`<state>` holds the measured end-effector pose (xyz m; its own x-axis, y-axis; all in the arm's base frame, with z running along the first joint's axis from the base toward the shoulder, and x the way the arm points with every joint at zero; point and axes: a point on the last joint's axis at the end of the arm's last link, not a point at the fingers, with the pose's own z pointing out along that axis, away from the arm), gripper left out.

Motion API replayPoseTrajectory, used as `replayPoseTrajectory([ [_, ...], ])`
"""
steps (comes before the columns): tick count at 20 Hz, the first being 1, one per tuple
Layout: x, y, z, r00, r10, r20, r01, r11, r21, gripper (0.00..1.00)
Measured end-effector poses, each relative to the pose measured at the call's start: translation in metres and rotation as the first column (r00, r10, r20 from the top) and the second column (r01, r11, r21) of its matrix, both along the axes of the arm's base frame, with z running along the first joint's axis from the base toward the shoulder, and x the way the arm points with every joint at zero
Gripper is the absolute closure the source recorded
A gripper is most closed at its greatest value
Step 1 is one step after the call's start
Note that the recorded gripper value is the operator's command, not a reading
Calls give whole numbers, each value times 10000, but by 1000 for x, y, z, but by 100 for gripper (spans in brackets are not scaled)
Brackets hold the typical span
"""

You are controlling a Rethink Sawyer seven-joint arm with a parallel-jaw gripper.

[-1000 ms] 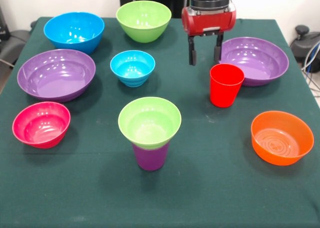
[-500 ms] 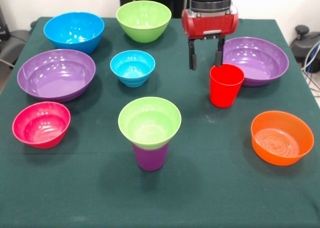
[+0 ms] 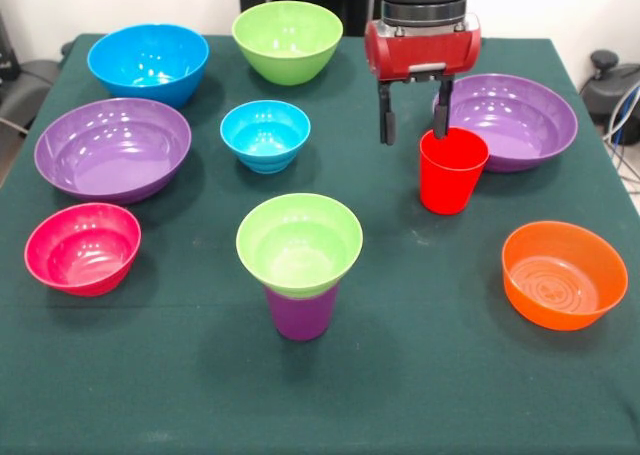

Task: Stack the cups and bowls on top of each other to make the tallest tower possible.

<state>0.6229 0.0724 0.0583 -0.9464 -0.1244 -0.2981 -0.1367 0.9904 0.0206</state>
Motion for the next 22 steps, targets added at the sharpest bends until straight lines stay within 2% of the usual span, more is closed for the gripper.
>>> replayPoseTrajectory([
  [14, -5, 18, -8, 9995, 285, -128, -284, 9996, 24, 0],
  [22, -13, 22, -23, 9986, 308, -425, -303, 9995, 115, 0],
])
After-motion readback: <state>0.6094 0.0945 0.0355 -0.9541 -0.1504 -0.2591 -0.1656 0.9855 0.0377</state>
